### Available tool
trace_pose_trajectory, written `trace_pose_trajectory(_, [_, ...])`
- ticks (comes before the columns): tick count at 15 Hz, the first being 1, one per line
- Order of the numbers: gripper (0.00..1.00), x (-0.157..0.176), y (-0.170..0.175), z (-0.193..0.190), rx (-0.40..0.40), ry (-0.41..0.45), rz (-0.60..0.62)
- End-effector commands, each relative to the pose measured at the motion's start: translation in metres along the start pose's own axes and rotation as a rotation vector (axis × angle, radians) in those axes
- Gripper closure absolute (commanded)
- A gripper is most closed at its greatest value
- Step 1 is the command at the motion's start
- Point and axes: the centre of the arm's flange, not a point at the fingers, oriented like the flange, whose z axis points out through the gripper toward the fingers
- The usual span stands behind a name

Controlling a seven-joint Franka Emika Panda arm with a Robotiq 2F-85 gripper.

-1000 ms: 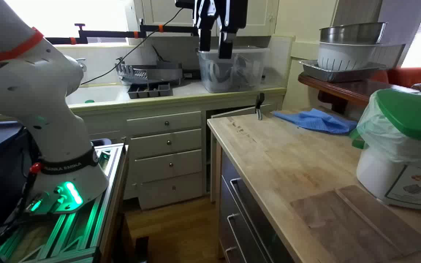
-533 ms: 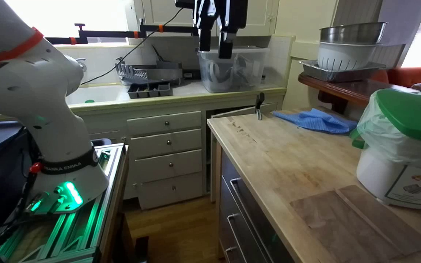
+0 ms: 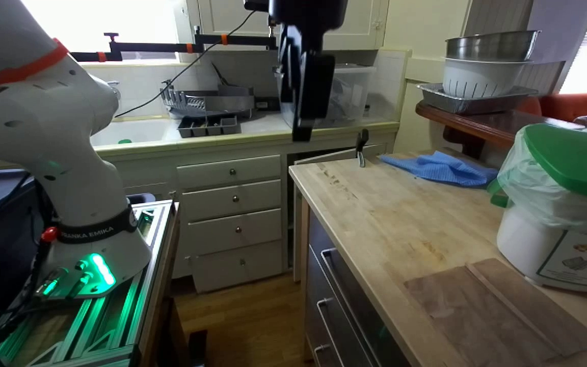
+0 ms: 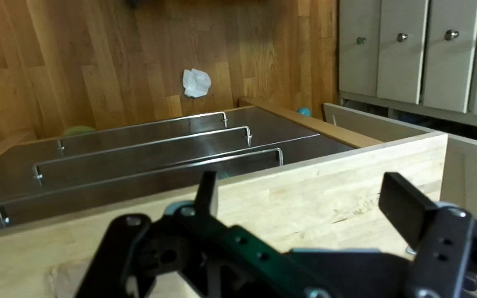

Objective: Open the drawer

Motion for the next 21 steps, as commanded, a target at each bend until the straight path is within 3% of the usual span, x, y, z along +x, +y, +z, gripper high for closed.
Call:
trace_pose_trajectory(1, [0.0,-0.021,0.08,0.041,0.143,0.053,0.138])
trace_pose_trajectory(3, [0.0,-0.035,0.092,0.064,0.221,0.098,0.221])
trace_pose_trajectory(4, [0.0,-0.041,0.086,0.071,0.283,0.073,0.26])
trace_pose_trajectory(5, [0.0,-0.04,0.089,0.054,0.201,0.066,0.219])
trace_pose_trajectory(7, [0.0,-0.043,0.09,0.067,0.244,0.066,0.247])
trace_pose_trajectory(11, [0.0,-0.041,0.087,0.069,0.252,0.066,0.248])
trace_pose_trajectory(12, [0.0,-0.036,0.091,0.072,0.183,0.128,0.205])
trace_pose_trajectory(13, [0.0,-0.035,0.09,0.083,0.216,0.199,0.26])
trace_pose_trajectory(17, [0.0,-0.046,0.091,0.119,0.167,0.288,0.349])
trace_pose_trajectory(21, [0.0,-0.072,0.106,0.174,0.222,0.373,0.507])
